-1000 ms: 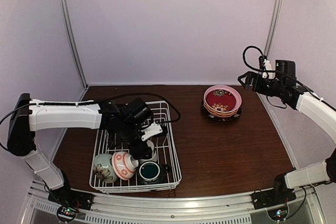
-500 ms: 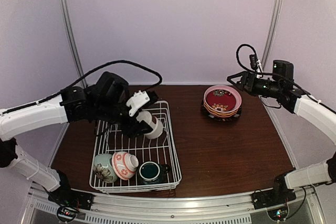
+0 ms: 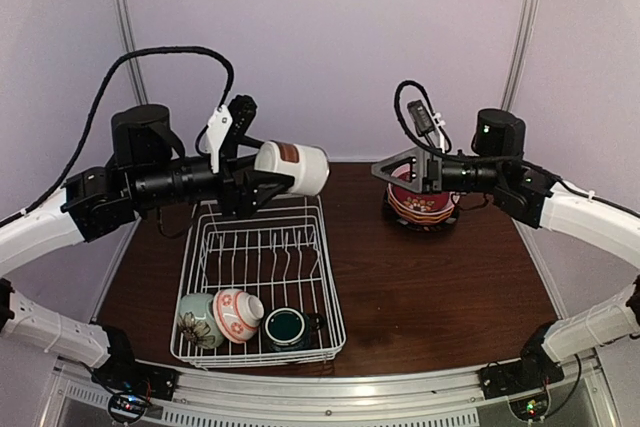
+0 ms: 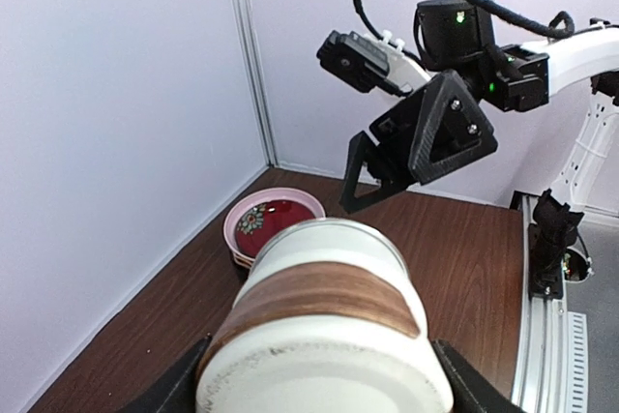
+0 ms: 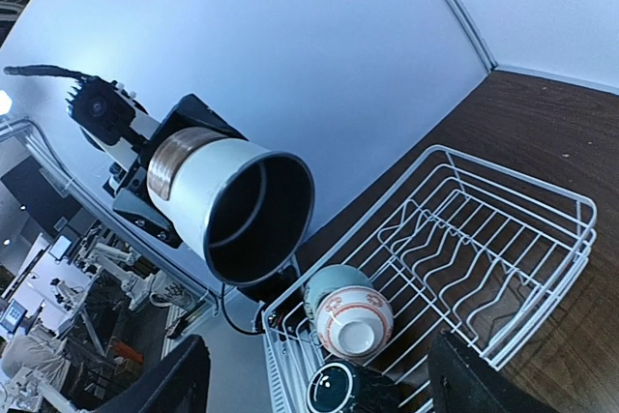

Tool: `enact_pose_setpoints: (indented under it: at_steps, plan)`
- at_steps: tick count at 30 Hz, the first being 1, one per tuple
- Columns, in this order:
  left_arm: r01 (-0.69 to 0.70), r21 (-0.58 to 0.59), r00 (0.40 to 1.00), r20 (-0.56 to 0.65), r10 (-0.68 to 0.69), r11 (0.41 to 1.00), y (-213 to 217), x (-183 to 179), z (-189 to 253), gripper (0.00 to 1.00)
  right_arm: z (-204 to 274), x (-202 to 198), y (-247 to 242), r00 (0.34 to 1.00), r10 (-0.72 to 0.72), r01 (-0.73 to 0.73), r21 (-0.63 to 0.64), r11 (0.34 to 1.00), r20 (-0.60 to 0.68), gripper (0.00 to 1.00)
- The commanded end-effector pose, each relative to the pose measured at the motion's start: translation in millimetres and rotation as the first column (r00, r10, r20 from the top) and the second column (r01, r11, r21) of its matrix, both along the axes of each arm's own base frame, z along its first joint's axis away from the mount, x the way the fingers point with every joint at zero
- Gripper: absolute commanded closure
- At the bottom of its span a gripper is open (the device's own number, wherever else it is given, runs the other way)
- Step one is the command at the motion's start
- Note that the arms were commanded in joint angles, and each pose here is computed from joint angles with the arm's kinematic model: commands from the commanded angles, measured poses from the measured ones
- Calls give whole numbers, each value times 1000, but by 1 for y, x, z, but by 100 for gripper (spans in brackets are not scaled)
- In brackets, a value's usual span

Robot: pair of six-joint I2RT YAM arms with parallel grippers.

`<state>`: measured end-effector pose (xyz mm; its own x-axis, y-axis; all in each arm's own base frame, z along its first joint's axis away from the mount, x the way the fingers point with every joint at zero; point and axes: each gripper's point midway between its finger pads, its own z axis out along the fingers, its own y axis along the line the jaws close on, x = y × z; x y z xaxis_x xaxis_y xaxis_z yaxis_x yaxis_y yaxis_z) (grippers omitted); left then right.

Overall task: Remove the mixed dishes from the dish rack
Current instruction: Pass from the left arm to the right

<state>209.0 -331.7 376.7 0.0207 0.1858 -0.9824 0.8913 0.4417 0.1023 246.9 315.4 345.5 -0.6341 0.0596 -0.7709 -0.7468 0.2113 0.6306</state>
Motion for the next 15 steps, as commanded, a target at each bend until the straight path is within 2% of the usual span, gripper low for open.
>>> enact_pose_setpoints:
  at_steps: [1, 5, 15]
  plan:
    - [86, -156, 994, 75, -75, 984, -5, -13, 35, 62, 35, -28, 28, 990, 125, -130, 82, 988, 58, 24]
    - [133, -185, 988, 98, -116, 974, -6, -21, 41, 62, 42, -45, 48, 977, 197, -203, 88, 975, 78, 29]
    - [192, -234, 977, 141, -162, 953, -6, -31, 45, 63, 70, -74, 73, 946, 308, -322, 172, 931, 106, 51]
